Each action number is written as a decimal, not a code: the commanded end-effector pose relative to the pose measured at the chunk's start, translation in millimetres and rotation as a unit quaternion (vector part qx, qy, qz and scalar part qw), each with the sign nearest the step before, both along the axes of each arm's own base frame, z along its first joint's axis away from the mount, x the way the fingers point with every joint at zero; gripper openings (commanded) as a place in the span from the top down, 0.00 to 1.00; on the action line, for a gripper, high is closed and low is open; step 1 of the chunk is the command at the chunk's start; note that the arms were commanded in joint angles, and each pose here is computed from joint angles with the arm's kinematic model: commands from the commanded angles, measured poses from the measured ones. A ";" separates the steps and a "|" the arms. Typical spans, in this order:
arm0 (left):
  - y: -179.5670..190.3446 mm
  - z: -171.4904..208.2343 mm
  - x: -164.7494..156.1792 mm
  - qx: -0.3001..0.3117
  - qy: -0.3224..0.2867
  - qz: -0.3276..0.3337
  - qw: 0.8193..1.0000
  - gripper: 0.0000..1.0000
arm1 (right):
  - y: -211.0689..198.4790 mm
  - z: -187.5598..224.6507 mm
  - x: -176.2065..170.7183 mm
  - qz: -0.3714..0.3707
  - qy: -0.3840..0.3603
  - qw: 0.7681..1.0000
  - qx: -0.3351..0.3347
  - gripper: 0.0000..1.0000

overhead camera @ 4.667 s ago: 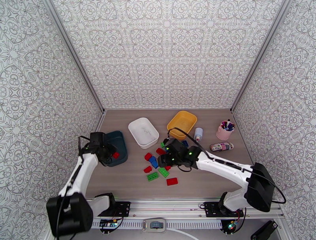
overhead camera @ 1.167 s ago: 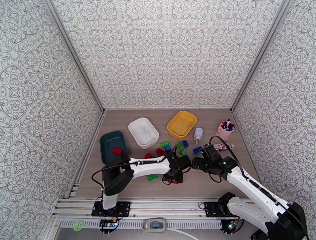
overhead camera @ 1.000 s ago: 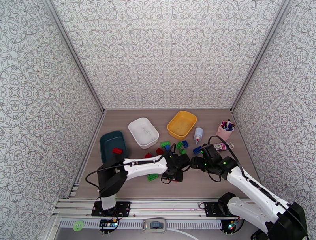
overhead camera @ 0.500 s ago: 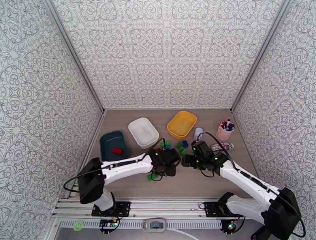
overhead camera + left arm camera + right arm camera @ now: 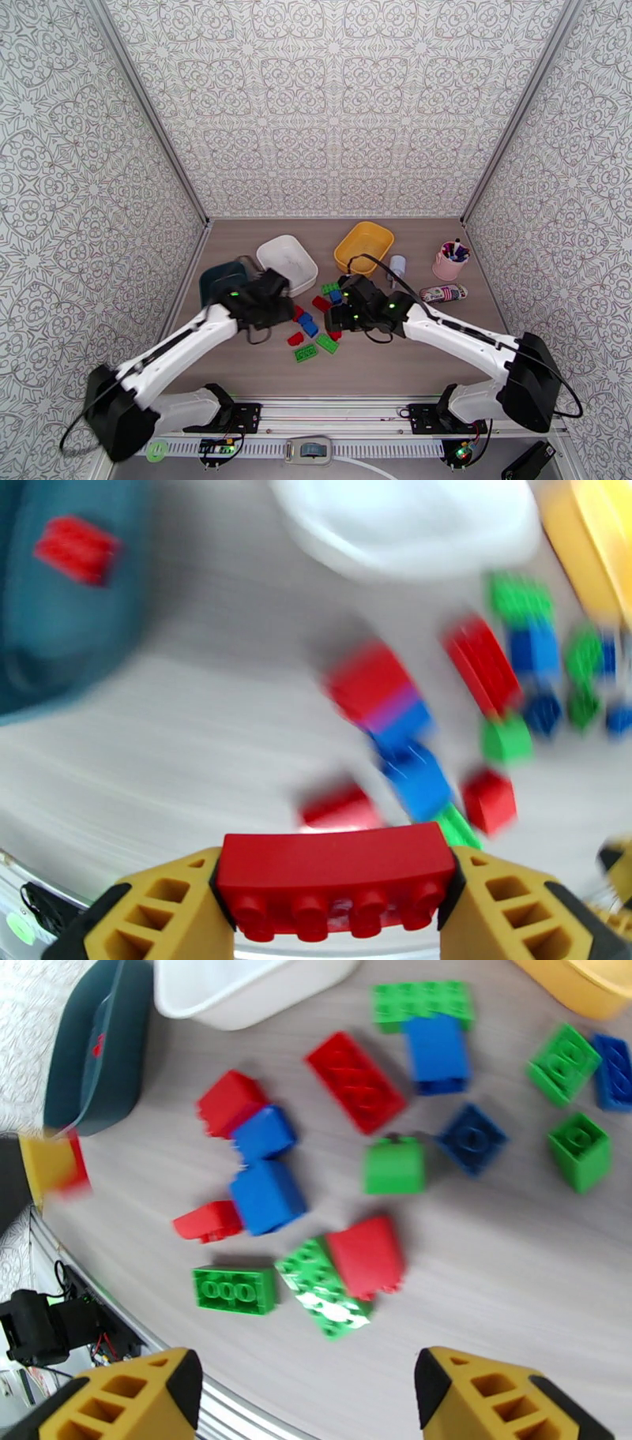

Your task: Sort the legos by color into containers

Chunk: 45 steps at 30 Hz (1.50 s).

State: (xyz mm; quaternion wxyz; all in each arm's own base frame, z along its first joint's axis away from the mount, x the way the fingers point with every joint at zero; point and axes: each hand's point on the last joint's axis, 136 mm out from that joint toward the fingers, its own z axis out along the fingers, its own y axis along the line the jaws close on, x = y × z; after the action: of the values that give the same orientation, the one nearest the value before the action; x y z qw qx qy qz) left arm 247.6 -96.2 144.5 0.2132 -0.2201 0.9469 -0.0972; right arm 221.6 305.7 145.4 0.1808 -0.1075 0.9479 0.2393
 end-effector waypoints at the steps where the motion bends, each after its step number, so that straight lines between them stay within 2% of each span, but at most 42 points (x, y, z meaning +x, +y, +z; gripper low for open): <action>1: 34.7 -2.5 6.4 -0.024 -0.013 0.030 0.999 0.47 | 11.3 10.6 5.4 0.005 -0.016 1.000 -0.001 0.25; 7: 98.3 -3.0 30.9 -0.061 -0.037 0.120 0.990 0.46 | 9.1 18.7 8.6 0.000 -0.026 1.000 -0.008 0.25; 12: 130.6 -3.2 53.1 -0.069 -0.039 0.151 0.985 0.44 | -9.1 23.7 12.2 -0.019 -0.044 0.998 -0.041 0.24; 13: 134.9 -3.1 57.0 -0.069 -0.038 0.153 0.985 0.42 | -12.8 24.8 12.3 -0.022 -0.047 0.998 -0.046 0.23; 16: 142.8 -1.6 63.5 -0.061 -0.036 0.154 0.985 0.20 | -22.6 28.8 13.8 -0.031 -0.057 0.996 -0.057 0.22; 17: 144.2 0.0 64.4 -0.058 -0.037 0.154 0.986 0.16 | -26.4 29.9 14.7 -0.035 -0.059 0.996 -0.060 0.21; 23: 143.3 13.7 61.3 -0.049 -0.056 0.146 0.986 0.14 | -49.2 34.8 22.0 -0.059 -0.066 0.994 -0.063 0.17; 29: 119.3 29.7 52.5 -0.039 -0.076 0.103 0.991 0.14 | -73.5 44.0 33.0 -0.090 -0.076 0.991 -0.061 0.11; 33: 83.8 35.5 46.2 -0.032 -0.083 0.056 0.994 0.14 | -93.2 49.2 40.9 -0.130 -0.077 0.987 -0.057 0.01; 39: 25.3 37.7 35.9 -0.011 -0.088 -0.008 0.996 0.18 | -110.6 53.9 49.8 -0.171 -0.094 0.979 -0.051 0.01; 45: -31.7 27.9 17.1 -0.018 -0.081 -0.055 0.995 0.19 | -124.9 60.5 48.2 -0.194 -0.111 0.974 -0.029 0.01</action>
State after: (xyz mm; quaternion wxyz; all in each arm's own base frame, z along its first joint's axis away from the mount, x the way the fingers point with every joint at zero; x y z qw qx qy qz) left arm 270.0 -123.1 178.9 0.2810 -0.1395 0.9360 -0.1593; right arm 265.6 190.6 199.9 0.3062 0.0231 0.9387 0.1564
